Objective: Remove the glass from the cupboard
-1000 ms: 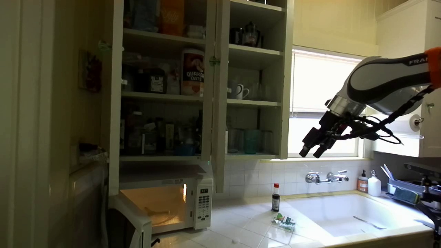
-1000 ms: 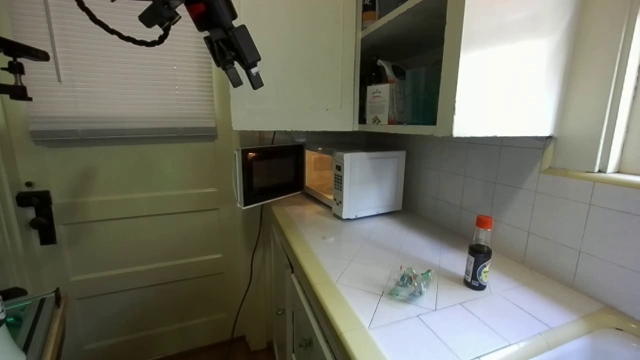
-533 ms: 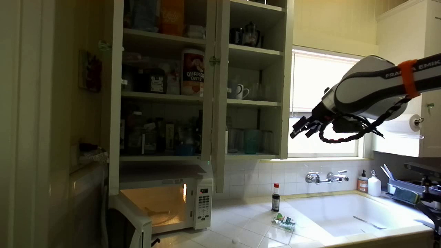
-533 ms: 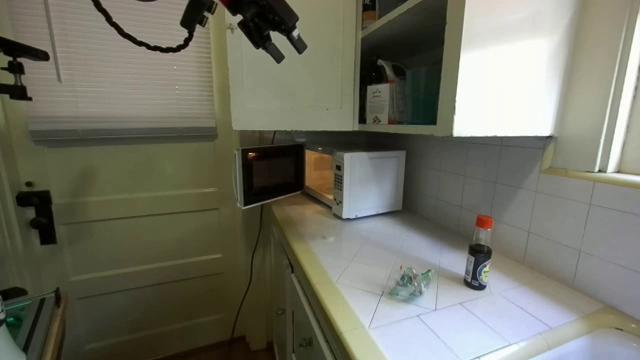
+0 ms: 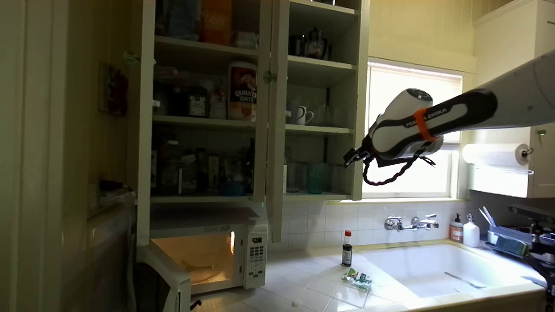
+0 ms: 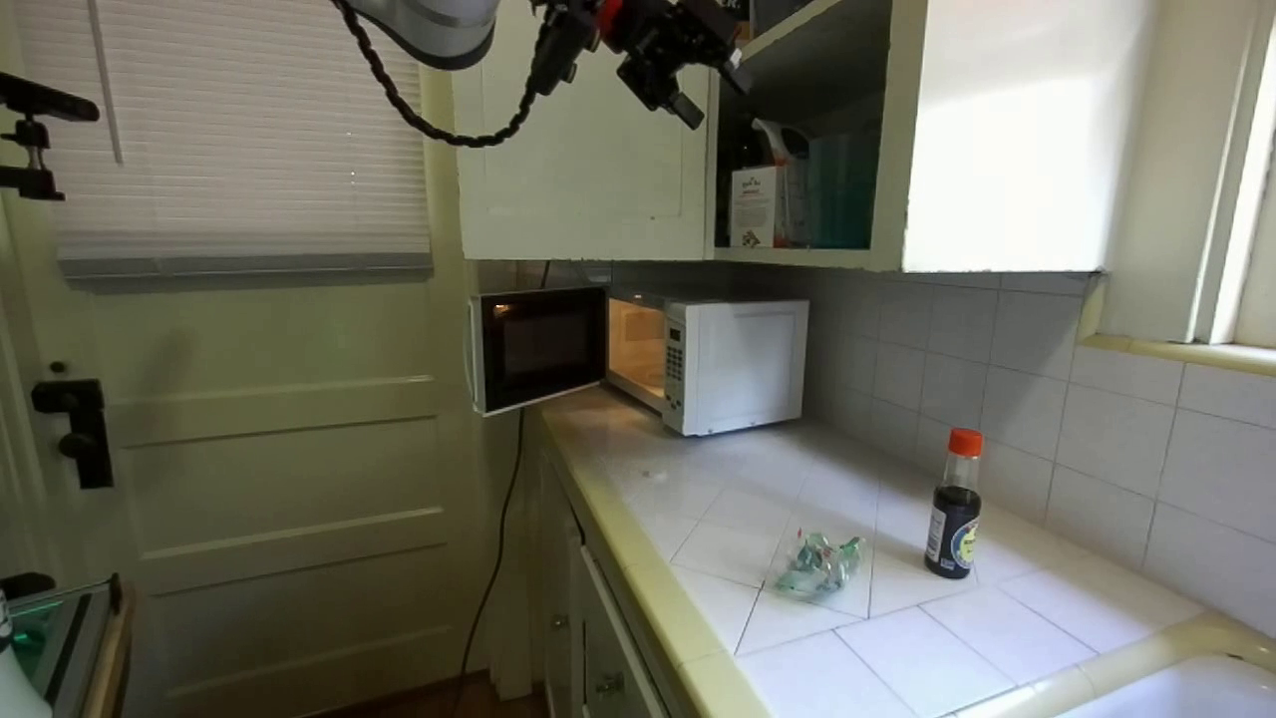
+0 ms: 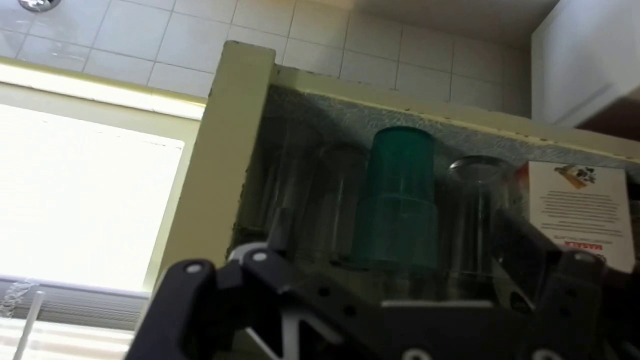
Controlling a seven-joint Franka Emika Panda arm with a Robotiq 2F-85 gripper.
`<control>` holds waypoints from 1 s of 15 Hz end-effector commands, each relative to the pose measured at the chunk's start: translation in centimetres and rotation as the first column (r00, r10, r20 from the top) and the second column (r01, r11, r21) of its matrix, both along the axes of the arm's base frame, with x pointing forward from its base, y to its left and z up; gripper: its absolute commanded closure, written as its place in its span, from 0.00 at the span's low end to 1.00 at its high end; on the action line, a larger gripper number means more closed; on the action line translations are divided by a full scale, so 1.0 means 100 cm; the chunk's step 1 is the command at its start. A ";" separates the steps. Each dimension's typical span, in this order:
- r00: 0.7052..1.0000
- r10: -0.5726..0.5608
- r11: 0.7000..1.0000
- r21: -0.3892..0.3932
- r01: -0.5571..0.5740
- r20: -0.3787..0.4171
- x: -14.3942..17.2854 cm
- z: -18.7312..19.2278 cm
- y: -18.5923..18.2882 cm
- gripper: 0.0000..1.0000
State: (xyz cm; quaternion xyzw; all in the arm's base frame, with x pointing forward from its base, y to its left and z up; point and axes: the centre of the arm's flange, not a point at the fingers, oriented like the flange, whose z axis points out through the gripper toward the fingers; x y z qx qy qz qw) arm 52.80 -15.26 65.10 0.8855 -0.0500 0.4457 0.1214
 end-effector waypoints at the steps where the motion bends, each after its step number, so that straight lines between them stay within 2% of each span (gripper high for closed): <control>1: 0.999 -0.039 0.998 0.047 0.040 -0.025 0.077 0.012 -0.012 0.00; 3: 0.998 0.000 0.996 0.091 0.006 -0.058 0.091 0.009 -0.010 0.00; 4: 0.999 -0.017 0.999 0.050 0.018 -0.029 0.062 -0.004 -0.005 0.00; 8: 0.999 0.000 0.997 0.080 0.003 -0.036 0.083 -0.003 0.002 0.00; 11: 0.998 -0.052 0.997 0.059 0.050 0.033 0.095 -0.024 -0.004 0.00; 15: 0.989 -0.103 0.992 0.085 0.094 0.106 0.112 -0.058 -0.001 0.00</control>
